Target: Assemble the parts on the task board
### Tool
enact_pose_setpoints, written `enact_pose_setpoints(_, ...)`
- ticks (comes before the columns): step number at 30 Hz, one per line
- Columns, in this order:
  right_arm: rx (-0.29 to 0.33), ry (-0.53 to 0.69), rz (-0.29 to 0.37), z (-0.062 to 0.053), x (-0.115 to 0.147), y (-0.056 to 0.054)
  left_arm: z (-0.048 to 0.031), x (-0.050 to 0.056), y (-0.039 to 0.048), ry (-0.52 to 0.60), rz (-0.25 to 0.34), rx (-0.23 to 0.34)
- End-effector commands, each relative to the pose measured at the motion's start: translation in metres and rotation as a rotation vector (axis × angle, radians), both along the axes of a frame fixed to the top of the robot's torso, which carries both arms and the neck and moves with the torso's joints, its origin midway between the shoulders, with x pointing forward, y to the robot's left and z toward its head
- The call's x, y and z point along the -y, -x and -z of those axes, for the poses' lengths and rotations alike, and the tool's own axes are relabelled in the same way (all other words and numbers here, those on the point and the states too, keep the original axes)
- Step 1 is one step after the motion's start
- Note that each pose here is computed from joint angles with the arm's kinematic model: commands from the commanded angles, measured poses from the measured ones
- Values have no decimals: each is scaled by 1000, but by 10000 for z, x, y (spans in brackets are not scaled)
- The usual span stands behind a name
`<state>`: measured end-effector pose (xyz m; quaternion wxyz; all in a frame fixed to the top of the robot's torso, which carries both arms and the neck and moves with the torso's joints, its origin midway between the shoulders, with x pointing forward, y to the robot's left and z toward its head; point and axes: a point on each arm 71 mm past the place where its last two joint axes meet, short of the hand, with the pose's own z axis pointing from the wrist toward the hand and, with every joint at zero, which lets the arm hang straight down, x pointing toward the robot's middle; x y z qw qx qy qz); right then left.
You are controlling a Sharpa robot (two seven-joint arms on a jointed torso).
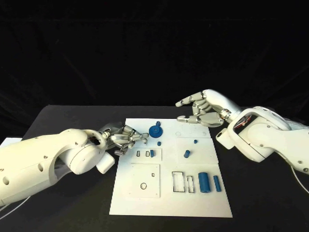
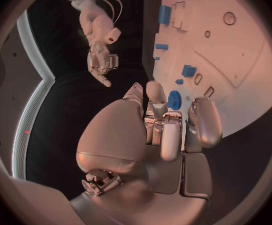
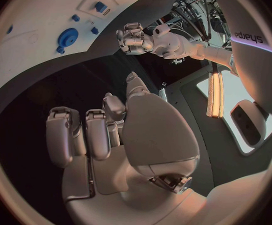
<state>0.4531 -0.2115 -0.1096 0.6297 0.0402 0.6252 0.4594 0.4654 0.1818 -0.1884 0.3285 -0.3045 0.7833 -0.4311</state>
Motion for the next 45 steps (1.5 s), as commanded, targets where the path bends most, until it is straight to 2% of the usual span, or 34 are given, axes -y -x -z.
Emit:
enact_pose_setpoints(1,-33,-82,43,-29,110,-38,79,-49,-27,-396,98,-61)
enact_pose_setpoints(6,-29,-80,103,-46,257,-78,10,42,-138,-561,121,-38)
enact_pose_setpoints(18,-46,-58,151,-10,323,-152,-69,375,-276,-713,177,-14)
enact_pose_setpoints(26,-60,-45,157,16,314,-175,-71,530,-327,-768,224,-15)
enact_pose_setpoints(35,-70,-37,157,29,307,-180,-35,618,-376,-830,278,-24)
enact_pose_setpoints(45,-77,-33,153,37,295,-183,18,728,-416,-857,304,-33)
